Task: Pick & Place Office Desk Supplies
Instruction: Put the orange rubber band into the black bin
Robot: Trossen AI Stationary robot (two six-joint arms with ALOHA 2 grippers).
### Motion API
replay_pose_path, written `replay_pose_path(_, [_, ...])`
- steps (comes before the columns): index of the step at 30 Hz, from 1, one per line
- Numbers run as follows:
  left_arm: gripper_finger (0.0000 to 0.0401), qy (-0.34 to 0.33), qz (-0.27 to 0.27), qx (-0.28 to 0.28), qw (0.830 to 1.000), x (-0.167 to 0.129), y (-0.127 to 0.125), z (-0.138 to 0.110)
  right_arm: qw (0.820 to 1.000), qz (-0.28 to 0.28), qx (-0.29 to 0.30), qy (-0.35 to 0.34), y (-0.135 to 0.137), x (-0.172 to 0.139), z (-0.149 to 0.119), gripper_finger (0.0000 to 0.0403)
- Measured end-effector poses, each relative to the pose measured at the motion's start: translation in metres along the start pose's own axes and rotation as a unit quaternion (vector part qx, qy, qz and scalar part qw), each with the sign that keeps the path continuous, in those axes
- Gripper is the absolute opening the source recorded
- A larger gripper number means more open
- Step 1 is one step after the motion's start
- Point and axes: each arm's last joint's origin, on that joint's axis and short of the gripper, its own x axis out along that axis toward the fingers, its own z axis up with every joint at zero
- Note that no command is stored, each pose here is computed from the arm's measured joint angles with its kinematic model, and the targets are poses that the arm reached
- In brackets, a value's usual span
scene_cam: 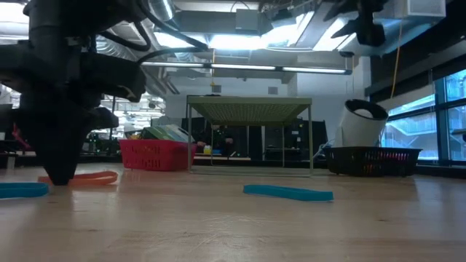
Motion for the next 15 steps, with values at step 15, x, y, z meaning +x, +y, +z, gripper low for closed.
replay_pose_path(15, [0.0002, -0.086, -0.038, -0.025, 0.995, -0.049, -0.01, 0.051, 0.998, 0.037, -0.041, 0.023, 0.02, 0.003, -0.014, 0.0193])
